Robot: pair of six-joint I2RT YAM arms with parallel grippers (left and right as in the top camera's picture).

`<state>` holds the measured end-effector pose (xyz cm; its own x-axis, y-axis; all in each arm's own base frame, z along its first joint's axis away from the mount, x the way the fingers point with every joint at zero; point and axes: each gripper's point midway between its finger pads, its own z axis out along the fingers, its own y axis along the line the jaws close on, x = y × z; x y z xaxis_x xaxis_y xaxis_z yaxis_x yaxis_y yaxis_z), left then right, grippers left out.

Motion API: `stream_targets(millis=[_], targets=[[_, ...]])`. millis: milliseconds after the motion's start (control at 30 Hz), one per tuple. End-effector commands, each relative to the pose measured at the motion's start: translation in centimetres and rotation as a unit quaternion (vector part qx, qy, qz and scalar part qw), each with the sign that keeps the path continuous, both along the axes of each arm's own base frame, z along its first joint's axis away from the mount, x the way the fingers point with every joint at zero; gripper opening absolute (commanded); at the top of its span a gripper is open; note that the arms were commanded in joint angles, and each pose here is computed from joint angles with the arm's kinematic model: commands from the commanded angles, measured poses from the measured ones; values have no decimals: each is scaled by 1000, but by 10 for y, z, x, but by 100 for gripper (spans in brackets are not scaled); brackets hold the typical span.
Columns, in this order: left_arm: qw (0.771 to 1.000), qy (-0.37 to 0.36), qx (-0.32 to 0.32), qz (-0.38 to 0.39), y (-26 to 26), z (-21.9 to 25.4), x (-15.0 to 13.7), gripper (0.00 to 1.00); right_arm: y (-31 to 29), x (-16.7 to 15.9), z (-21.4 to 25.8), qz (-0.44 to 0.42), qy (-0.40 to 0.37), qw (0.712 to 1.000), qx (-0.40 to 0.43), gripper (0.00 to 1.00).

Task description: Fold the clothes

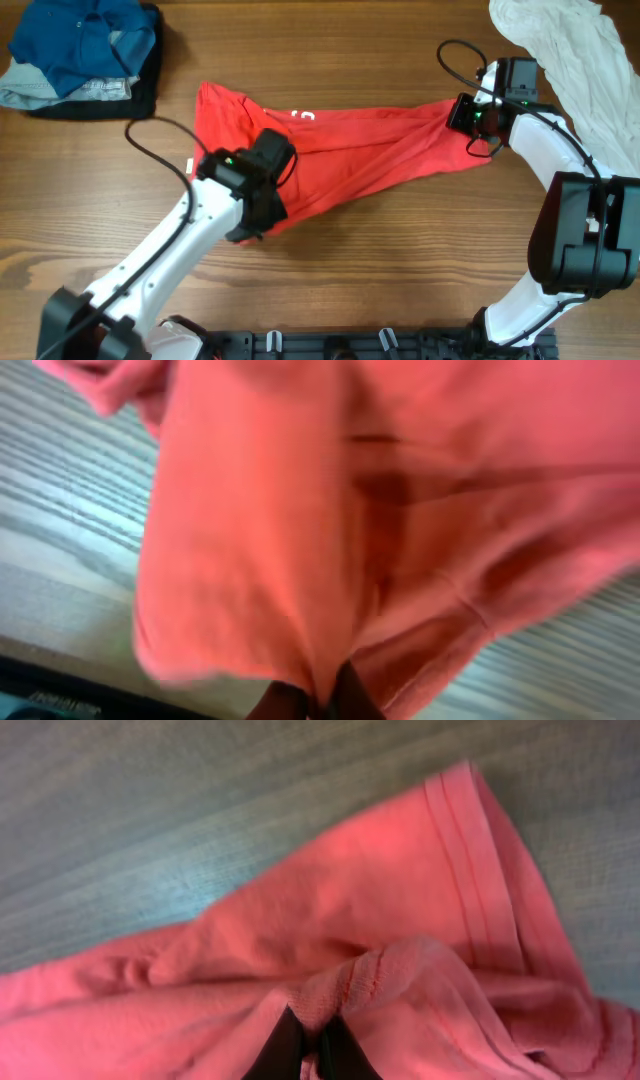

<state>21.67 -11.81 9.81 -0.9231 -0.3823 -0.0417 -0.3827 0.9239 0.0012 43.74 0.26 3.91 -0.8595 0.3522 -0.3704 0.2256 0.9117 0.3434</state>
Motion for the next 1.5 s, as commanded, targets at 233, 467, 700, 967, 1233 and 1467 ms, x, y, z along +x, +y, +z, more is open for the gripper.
stream_targets(millis=[233,467,700,967,1233,1467], targets=[[992,-118,-14,-50,6,49,65,4,-14,-25,-12,-23,59,998,2,4],[981,-184,-1,-68,31,35,134,4,-15,-22,-10,-22,51,998,1,4],[973,-211,3,-97,19,-9,188,4,-15,-17,-9,-22,41,999,0,4],[967,-233,45,-94,25,-45,221,23,-14,-9,-5,-8,19,1000,-3,4],[965,-244,60,-77,36,-42,227,100,-14,-1,3,-7,5,1000,-1,4],[966,-239,60,-73,41,-43,226,100,-34,5,32,-31,8,999,-13,4]])
